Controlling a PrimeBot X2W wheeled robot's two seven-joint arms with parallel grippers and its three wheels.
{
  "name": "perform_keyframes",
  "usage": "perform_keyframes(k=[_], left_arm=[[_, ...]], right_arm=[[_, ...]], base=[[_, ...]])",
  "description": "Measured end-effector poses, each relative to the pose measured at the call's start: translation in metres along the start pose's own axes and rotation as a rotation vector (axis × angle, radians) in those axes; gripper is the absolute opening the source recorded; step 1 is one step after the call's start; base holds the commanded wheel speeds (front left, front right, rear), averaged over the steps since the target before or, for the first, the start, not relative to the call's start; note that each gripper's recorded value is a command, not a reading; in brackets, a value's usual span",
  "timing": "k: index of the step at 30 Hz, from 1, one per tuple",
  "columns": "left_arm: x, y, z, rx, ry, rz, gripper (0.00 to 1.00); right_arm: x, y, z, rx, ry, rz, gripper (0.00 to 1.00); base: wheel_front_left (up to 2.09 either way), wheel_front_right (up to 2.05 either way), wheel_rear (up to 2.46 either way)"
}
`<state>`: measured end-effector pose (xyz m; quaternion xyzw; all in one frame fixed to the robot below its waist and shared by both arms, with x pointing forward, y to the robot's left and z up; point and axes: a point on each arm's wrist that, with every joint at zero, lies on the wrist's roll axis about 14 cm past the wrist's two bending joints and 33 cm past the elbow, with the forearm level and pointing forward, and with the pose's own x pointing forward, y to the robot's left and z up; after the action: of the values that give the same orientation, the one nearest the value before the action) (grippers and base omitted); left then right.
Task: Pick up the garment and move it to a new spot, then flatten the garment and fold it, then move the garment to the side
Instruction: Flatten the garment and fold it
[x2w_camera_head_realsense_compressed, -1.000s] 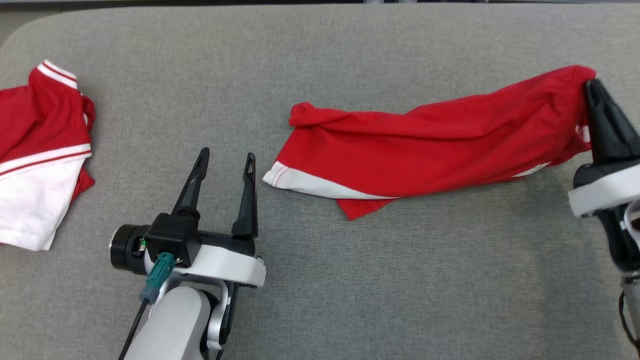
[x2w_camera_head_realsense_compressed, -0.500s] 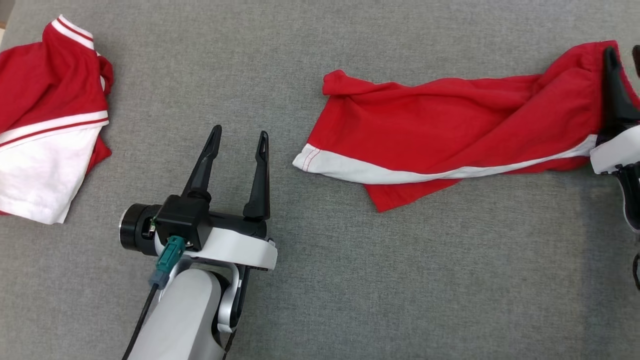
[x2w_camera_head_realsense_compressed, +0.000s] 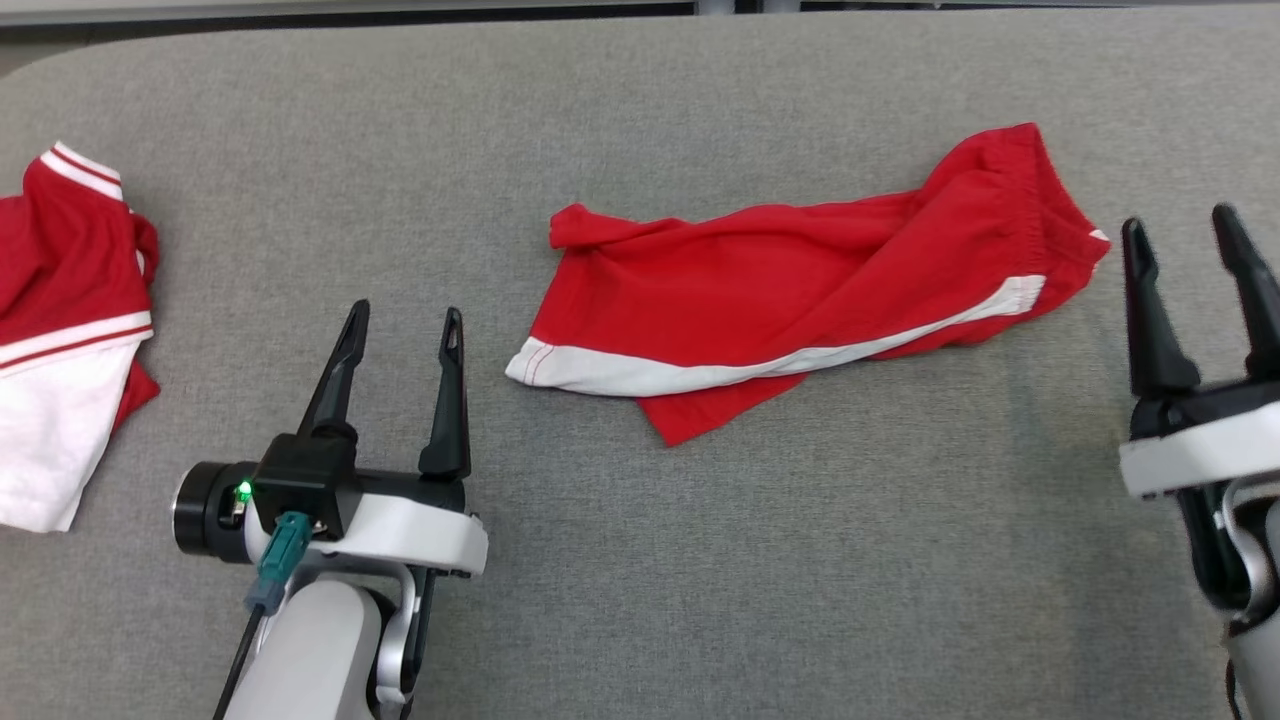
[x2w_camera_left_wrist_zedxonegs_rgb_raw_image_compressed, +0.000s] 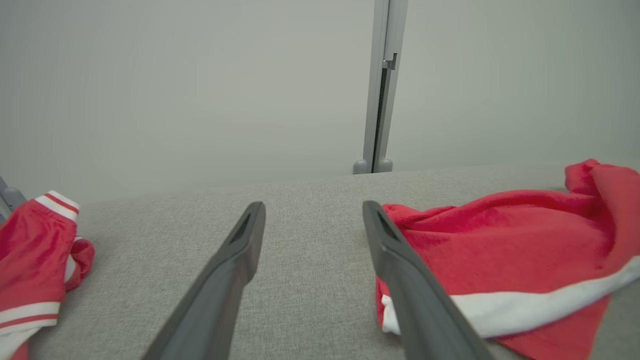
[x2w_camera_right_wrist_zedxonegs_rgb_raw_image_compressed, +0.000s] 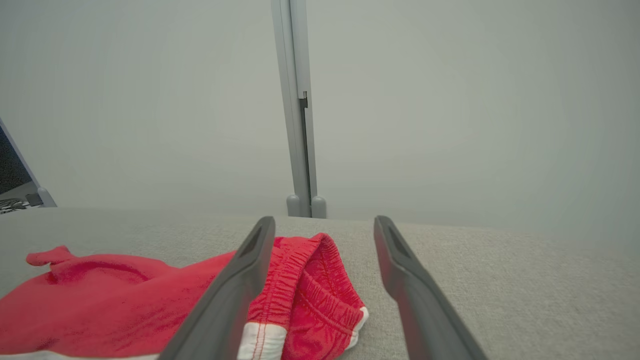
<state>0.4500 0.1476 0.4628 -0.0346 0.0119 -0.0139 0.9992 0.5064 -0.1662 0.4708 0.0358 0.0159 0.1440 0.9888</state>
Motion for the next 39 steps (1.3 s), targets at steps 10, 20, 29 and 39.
perform_keyframes(k=[10,20,29,39], left_arm=[[-0.022,-0.014,0.002,0.010,0.011,-0.052,1.00],[-0.032,-0.022,0.002,0.007,0.029,-0.077,1.00],[-0.034,-0.023,0.000,0.007,0.034,-0.082,1.00],[-0.018,-0.039,-0.015,0.001,0.114,-0.145,1.00]], right_arm=[[-0.079,0.015,-0.006,0.041,0.071,-0.065,1.00],[-0.096,0.018,0.003,0.044,0.070,-0.088,1.00],[-0.093,0.022,0.004,0.044,0.070,-0.078,1.00],[-0.088,0.022,-0.003,0.053,0.084,-0.075,1.00]], base=[[0.00,0.00,0.00],[0.00,0.00,0.00],[0.00,0.00,0.00],[0.00,0.00,0.00]])
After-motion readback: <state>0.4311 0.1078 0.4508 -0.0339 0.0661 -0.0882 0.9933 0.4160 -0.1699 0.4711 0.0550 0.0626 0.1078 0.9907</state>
